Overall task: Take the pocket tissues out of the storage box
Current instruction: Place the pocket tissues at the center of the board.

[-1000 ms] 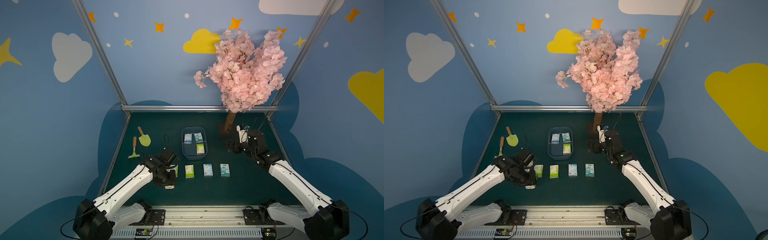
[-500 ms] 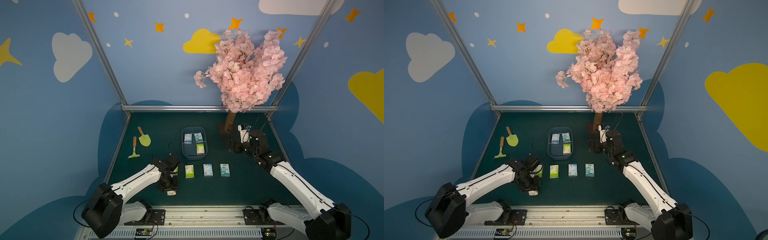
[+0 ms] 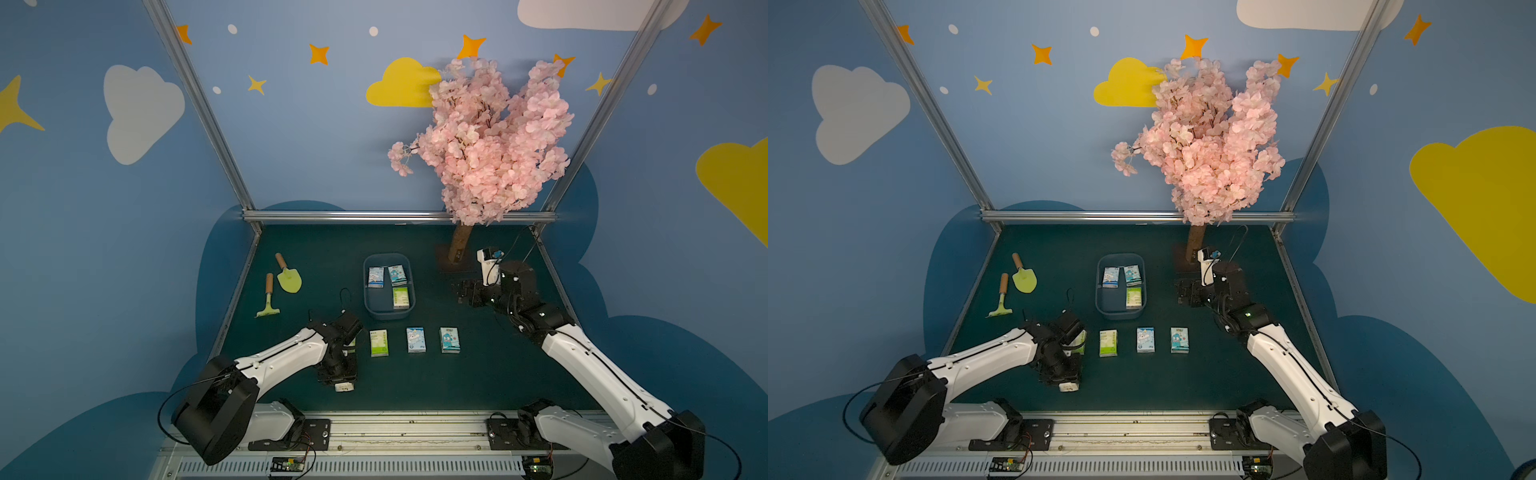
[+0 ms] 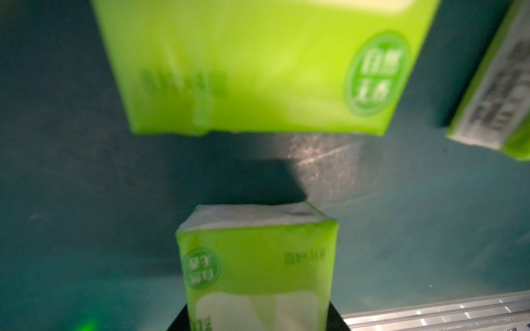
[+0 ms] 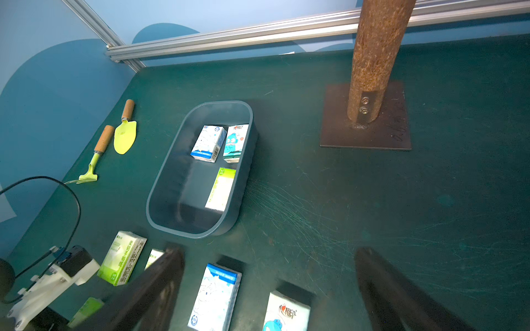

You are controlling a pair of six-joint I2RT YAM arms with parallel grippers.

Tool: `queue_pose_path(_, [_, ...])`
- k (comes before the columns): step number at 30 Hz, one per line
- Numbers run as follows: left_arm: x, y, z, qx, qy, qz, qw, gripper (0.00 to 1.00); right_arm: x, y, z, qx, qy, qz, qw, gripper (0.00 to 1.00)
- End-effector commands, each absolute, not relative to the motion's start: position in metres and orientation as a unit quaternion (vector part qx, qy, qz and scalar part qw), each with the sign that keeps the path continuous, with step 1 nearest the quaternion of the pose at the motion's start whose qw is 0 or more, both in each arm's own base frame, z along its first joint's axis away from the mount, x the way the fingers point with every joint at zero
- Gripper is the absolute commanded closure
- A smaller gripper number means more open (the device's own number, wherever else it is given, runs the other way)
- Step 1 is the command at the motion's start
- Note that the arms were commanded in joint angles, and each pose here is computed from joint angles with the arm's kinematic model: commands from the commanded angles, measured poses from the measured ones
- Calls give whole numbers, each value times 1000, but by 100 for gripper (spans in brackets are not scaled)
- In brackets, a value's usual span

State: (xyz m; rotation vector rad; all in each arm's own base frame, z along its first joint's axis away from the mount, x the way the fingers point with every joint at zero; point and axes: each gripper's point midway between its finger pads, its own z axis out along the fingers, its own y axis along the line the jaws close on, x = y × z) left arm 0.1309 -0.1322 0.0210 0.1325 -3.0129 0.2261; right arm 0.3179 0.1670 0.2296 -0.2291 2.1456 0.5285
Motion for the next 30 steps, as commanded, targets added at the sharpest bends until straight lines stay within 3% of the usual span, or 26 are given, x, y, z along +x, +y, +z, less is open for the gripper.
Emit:
queue_pose_path(1, [127,-126,14,40,-995,61,65,43,316,163,234,-92,864,208,449,2])
queue_pose_path(17, [148,-117,48,38,-999,33,9,12,314,158,233,-85,866,200,450,2])
queue_pose_path(30, [234,-129,147,54,-985,74,-148,2,315,155,235,-77,866,197,454,2])
